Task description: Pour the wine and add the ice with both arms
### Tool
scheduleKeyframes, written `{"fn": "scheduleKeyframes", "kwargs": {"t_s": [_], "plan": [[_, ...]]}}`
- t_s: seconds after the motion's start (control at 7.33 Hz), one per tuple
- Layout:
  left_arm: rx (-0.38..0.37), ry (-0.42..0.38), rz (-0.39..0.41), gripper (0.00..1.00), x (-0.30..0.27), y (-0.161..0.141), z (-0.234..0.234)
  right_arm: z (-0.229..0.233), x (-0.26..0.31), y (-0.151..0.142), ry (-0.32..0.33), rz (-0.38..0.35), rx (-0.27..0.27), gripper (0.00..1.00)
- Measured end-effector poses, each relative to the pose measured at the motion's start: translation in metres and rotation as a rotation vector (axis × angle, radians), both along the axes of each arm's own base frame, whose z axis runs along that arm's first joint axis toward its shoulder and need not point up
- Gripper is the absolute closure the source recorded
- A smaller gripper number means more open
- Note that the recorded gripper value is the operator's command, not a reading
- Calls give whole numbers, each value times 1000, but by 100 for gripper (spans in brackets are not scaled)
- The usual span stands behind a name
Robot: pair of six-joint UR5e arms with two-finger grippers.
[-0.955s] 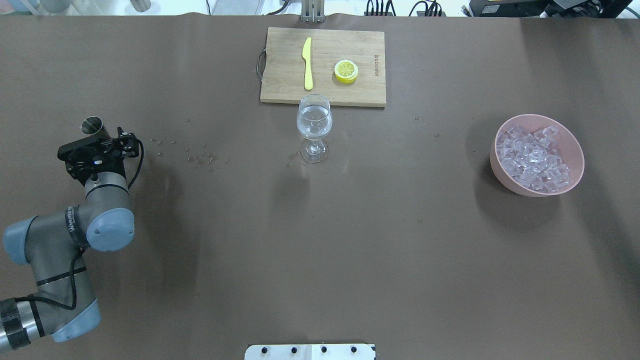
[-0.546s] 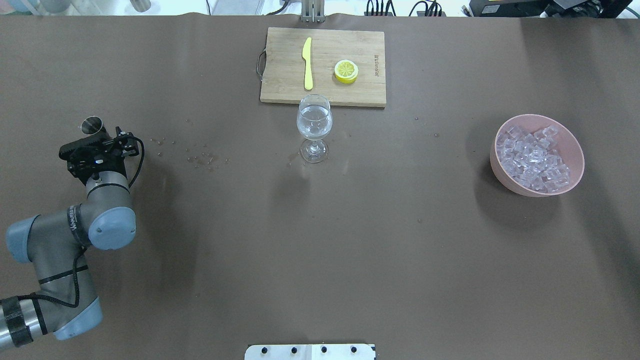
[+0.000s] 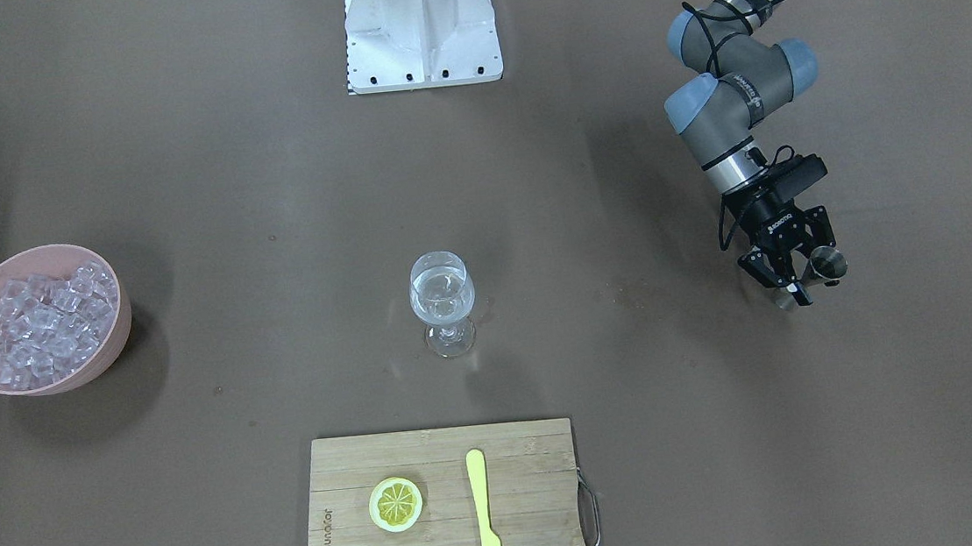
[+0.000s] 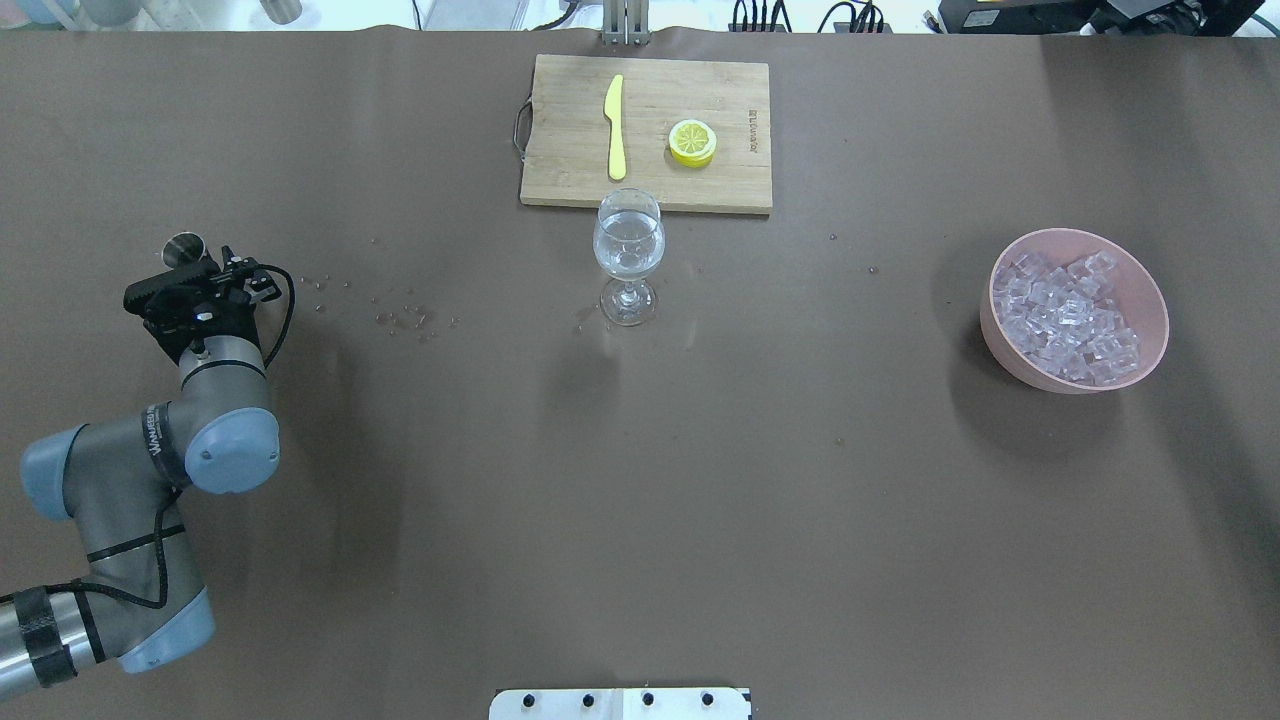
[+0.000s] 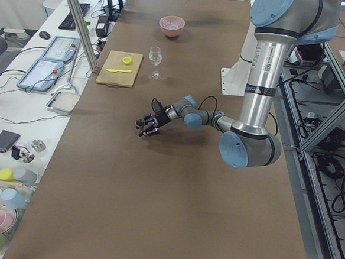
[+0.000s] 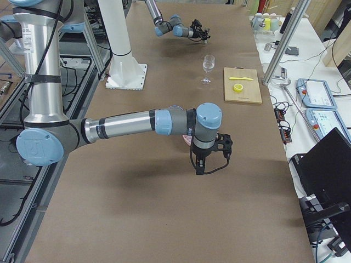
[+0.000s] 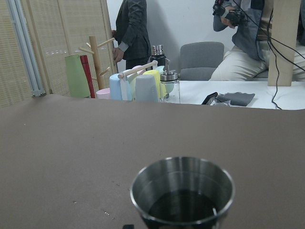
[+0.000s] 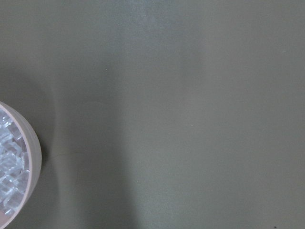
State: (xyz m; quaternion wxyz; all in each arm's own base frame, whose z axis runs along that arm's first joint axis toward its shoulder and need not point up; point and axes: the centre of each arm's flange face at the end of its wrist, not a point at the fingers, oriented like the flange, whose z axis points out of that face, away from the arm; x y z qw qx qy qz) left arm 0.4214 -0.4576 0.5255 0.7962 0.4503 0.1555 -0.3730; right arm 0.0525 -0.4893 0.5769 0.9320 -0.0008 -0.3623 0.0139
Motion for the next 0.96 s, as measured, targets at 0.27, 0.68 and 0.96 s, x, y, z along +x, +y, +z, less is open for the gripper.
{"fn": "scheduleKeyframes", "kwargs": {"t_s": [0.27,0.68,0.96], "plan": [[7,-2,-6,57,1,-2,-1,0,0,0,0,0,0,0],[1,-17,-11,61,0,-3,9,1,0,2,-1,0,-4,0],[0,-18,-11,66,1,-3,11,2,0,2,0,0,-6,0]]}}
